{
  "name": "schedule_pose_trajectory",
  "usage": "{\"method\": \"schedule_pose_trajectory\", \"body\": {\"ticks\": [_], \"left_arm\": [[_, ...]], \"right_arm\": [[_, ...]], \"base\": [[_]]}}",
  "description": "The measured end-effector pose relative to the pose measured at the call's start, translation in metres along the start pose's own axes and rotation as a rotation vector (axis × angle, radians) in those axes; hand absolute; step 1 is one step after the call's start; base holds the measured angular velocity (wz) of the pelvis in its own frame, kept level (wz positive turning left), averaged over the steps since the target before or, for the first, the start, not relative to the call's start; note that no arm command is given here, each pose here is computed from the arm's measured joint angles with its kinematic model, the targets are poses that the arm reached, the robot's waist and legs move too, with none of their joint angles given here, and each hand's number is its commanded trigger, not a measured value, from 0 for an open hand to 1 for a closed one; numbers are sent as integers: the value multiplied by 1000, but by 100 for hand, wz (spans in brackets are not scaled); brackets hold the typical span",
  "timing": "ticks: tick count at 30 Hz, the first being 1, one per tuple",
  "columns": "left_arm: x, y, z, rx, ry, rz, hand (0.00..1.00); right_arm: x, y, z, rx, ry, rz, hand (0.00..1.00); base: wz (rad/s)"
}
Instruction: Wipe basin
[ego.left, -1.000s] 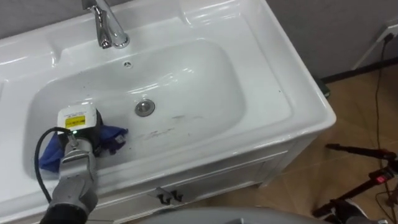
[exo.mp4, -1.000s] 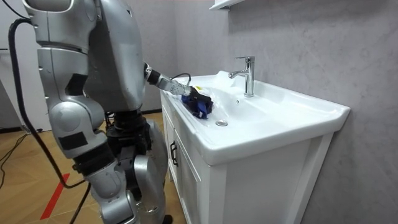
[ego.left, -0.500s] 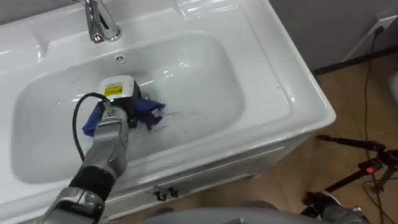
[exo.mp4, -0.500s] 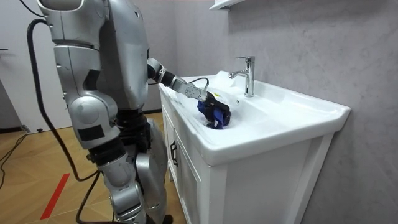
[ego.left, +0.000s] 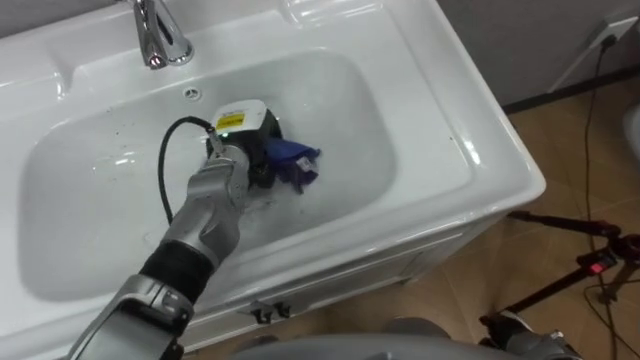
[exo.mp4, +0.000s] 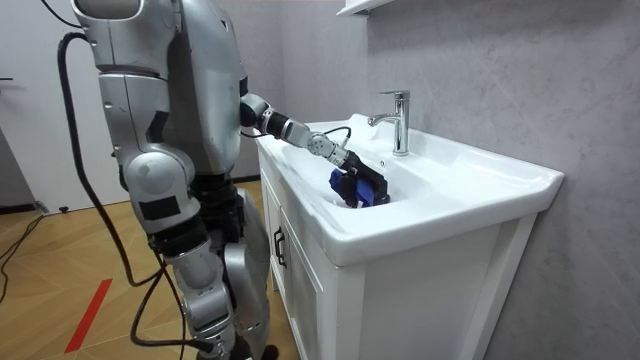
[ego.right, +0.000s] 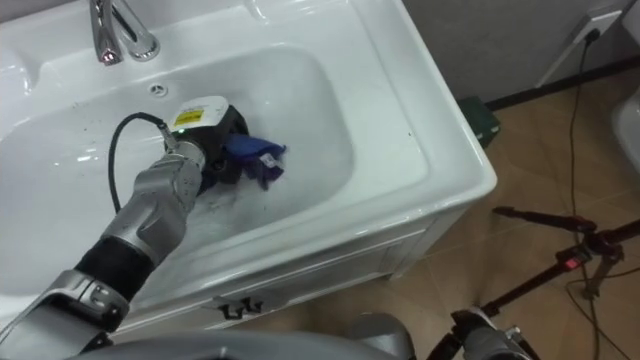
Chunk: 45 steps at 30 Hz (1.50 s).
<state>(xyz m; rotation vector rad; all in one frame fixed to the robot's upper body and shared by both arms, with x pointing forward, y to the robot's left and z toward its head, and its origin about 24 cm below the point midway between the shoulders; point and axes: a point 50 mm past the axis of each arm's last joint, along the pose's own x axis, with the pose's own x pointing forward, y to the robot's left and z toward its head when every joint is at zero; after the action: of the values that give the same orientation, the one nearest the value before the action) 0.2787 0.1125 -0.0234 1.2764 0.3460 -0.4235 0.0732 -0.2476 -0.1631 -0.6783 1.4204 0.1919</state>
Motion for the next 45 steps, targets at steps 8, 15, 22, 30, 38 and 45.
{"method": "schedule_pose_trajectory", "body": {"ticks": [8,15,22,30,38,45], "left_arm": [[1,3,9,-147,-57,-30,100],[0,3,20,-164,-108,-39,100],[-1,2,22,-166,-117,-43,100],[-5,-8,10,-145,-112,-54,100],[-18,-26,-33,-164,-33,10,100],[-48,-40,-129,-2,267,105,100]], "right_arm": [[-1,-13,27,-15,-80,-33,0],[-2,-17,36,-14,-112,-48,0],[-1,-16,32,-17,-103,-44,0],[0,-9,11,12,-42,-24,0],[0,-8,-6,65,27,-32,0],[-2,-19,-21,126,47,-80,0]], "base": [[5],[7],[-1],[-9],[-16],[-6]]}}
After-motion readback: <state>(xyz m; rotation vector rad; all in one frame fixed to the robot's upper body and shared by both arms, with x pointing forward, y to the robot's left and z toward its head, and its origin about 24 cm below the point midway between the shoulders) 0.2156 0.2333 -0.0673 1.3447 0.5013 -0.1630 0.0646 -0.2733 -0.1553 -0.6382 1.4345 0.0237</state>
